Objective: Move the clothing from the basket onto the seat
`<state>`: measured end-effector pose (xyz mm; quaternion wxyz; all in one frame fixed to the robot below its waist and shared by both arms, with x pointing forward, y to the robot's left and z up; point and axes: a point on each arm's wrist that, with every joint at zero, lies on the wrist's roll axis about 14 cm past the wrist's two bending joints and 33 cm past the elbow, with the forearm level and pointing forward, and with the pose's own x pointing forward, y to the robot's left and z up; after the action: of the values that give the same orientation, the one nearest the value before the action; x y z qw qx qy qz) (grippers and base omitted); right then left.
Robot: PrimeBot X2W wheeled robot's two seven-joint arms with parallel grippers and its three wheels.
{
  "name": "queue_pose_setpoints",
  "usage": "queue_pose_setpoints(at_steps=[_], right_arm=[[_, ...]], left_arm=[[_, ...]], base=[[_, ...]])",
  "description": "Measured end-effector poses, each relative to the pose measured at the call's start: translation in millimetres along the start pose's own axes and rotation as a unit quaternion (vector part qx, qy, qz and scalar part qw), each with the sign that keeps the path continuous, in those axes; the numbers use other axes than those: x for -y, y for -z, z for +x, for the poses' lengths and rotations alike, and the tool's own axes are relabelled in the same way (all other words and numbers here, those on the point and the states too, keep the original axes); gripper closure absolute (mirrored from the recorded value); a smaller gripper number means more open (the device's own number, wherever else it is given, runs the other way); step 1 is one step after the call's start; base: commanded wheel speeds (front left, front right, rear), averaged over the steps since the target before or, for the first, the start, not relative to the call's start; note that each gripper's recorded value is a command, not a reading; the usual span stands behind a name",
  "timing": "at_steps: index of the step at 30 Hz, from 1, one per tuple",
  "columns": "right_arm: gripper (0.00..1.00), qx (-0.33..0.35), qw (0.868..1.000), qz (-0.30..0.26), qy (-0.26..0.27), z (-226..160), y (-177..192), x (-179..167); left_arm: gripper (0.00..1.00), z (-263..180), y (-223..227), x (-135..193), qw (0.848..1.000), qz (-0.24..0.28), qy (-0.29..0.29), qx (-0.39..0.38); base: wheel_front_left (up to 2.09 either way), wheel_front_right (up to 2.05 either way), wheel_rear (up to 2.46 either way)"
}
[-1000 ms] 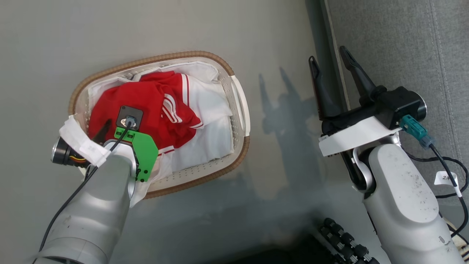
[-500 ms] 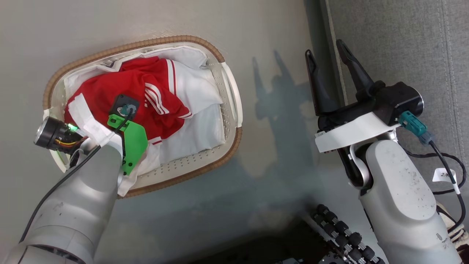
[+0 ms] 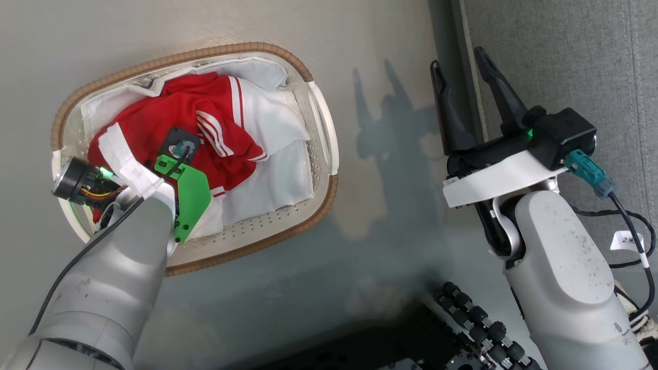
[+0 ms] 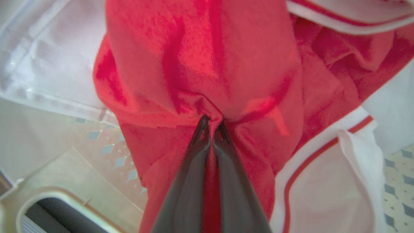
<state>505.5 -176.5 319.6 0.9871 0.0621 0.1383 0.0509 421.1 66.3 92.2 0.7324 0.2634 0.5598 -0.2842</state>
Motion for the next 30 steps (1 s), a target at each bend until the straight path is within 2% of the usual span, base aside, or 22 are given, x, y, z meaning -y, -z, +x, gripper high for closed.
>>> queue_pose_setpoints(at_steps=[7,14,23,30], right_arm=[[0.0,0.011,1.0,0.001,0.001,-6.8,-14.3,-2.6],[0.0,0.023,1.0,0.003,-0.007,-21.9,-32.2,-13.8],[0.0,0.038,0.999,0.001,-0.012,-52.7,-54.1,-25.9],[0.0,0.059,0.998,0.001,-0.02,-76.8,-71.9,-37.9]], left_arm=[[1.0,-21.2,-13.3,8.6,0.998,-0.016,0.016,0.054],[1.0,-56.9,-26.5,15.1,0.99,-0.052,0.022,0.129],[1.0,-116.3,-51.0,18.1,0.966,-0.092,0.021,0.242],[1.0,-168.8,-75.2,9.9,0.937,-0.135,-0.004,0.323]], base=[[0.0,0.0,0.0],[0.0,0.0,0.0],[0.0,0.0,0.0],[0.0,0.0,0.0]])
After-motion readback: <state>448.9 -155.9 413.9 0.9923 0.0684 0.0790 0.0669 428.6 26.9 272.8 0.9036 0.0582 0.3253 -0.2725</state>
